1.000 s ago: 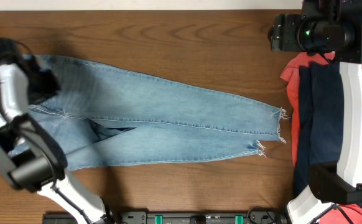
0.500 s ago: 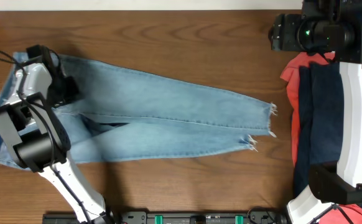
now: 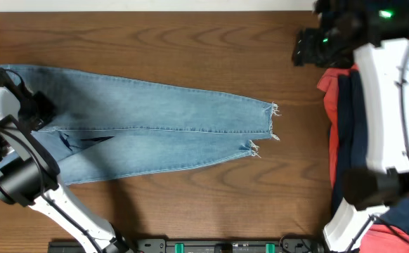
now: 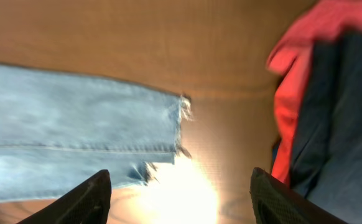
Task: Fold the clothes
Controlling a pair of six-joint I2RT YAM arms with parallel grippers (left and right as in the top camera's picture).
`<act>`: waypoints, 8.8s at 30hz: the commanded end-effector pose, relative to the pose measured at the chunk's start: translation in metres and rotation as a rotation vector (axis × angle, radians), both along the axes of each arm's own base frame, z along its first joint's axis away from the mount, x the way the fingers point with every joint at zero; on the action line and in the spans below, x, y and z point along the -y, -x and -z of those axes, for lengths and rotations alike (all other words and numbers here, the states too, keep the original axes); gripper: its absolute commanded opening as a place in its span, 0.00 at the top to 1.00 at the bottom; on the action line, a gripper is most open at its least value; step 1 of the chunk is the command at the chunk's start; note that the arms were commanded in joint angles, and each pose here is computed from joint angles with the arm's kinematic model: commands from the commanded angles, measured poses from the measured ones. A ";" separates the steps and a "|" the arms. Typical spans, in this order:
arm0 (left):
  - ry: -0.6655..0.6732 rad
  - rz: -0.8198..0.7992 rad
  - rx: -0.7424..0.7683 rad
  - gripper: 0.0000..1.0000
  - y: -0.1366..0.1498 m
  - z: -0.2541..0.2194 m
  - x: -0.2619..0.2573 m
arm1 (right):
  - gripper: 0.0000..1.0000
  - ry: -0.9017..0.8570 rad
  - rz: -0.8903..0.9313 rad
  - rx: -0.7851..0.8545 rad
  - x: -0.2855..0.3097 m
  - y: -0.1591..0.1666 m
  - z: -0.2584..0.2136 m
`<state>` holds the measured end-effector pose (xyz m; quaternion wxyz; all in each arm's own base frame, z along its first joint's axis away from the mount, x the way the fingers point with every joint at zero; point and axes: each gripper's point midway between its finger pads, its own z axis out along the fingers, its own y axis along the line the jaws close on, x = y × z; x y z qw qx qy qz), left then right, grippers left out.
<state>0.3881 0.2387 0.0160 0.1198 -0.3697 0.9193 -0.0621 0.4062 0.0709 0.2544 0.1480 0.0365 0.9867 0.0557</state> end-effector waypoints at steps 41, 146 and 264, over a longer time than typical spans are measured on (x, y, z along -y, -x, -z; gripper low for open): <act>-0.172 0.257 0.366 0.45 0.123 -0.292 0.171 | 0.23 -0.387 -0.092 0.223 -0.015 -0.159 0.151; -0.026 -0.665 -0.159 0.81 0.238 0.045 -0.082 | 0.39 -0.111 0.181 -0.359 0.051 0.036 0.160; -0.324 -0.774 -0.023 0.83 0.212 -0.087 -0.088 | 0.98 -0.472 0.484 0.250 -0.016 -0.172 0.151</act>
